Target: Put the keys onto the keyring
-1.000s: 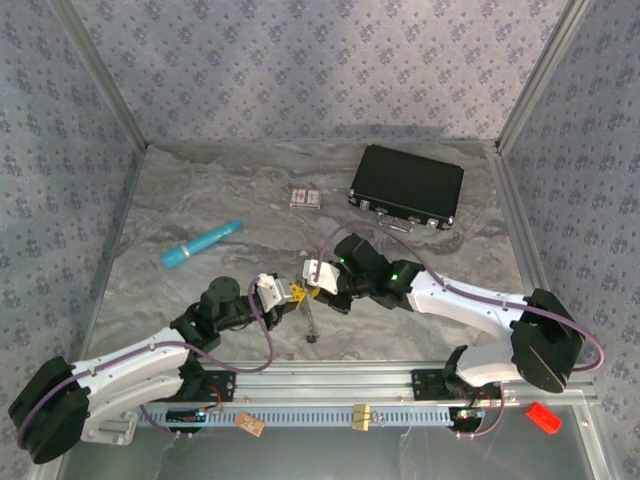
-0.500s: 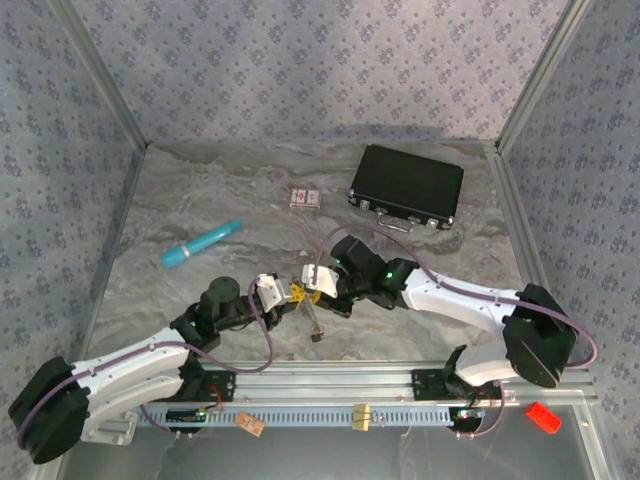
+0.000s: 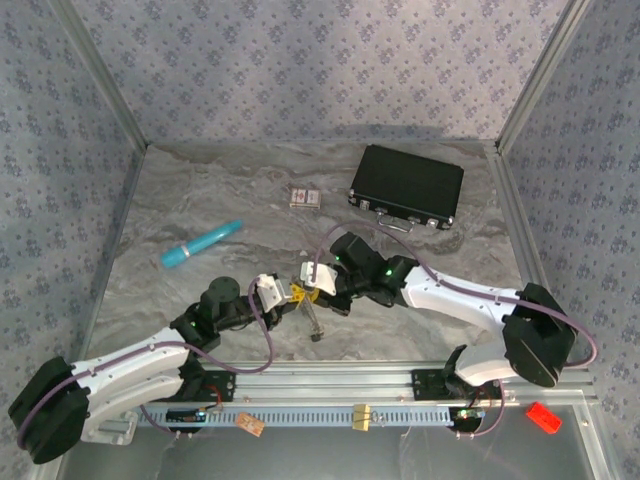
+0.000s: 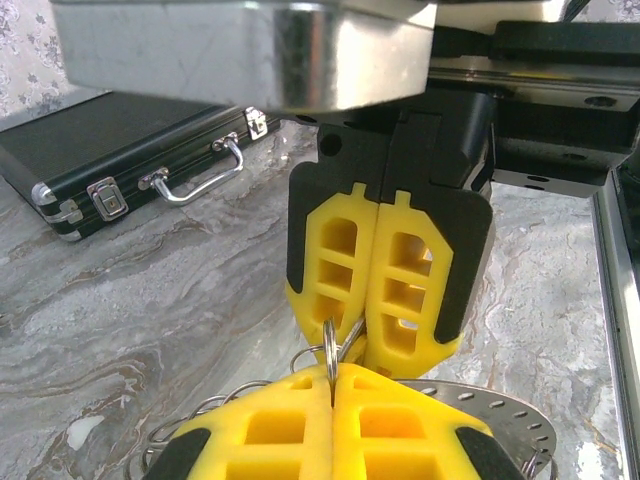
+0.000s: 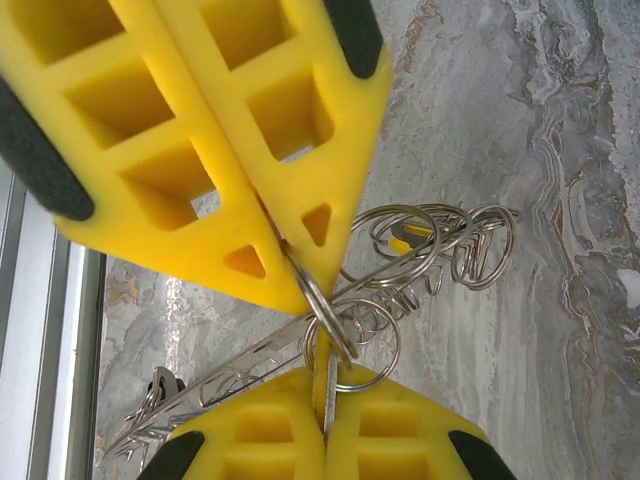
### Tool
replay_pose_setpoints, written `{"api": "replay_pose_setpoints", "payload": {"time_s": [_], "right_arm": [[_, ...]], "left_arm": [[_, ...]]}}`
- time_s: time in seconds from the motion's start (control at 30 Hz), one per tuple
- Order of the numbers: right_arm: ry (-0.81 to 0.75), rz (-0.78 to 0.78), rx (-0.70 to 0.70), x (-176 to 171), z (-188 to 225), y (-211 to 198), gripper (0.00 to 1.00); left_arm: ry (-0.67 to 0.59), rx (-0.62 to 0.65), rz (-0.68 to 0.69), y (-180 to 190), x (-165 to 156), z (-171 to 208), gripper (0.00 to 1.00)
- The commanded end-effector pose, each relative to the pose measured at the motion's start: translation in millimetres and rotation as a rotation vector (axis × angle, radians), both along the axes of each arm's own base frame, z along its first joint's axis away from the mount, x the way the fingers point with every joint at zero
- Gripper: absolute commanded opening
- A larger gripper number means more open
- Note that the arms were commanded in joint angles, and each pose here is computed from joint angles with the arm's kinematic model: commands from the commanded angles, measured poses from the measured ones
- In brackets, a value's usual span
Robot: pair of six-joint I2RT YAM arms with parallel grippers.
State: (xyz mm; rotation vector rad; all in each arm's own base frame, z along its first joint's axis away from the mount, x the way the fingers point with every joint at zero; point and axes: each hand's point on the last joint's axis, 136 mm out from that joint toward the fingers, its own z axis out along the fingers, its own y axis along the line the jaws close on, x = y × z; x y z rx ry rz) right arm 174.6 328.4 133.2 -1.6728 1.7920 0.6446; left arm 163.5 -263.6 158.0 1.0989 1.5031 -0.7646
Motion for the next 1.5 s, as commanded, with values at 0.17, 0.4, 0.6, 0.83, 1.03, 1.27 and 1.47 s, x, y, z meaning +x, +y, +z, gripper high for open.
{"api": "replay_pose_setpoints", "payload": {"time_s": [0.17,0.4,0.6,0.83,1.03,1.27,1.47], "right_arm": [[-0.067,-0.021,0.073,10,33,-2,0.0],[-0.092,-0.028,0.079,13,38,-3,0.0],[-0.126,-0.047,0.058,19,38,-7,0.0],[-0.156,-0.033,-0.01,19,38,-15,0.0],[-0.227,-0.054,-0.243,28,27,-41,0.0],[-0.288,-0.049,-0.358,33,26,-48,0.0],[-0.32,-0.024,-0.311,30,48,-37,0.0]], "left_arm": [[-0.03,-0.014,-0.017,-4,2,14,0.0],[-0.018,-0.003,-0.032,-6,1,12,0.0],[-0.009,0.006,-0.04,-8,0,10,0.0],[-0.004,0.027,-0.036,-8,2,6,0.0],[-0.008,0.036,-0.022,-5,3,6,0.0],[-0.008,0.024,0.0,-3,5,7,0.08],[-0.034,-0.013,0.061,5,10,14,0.47]]}}
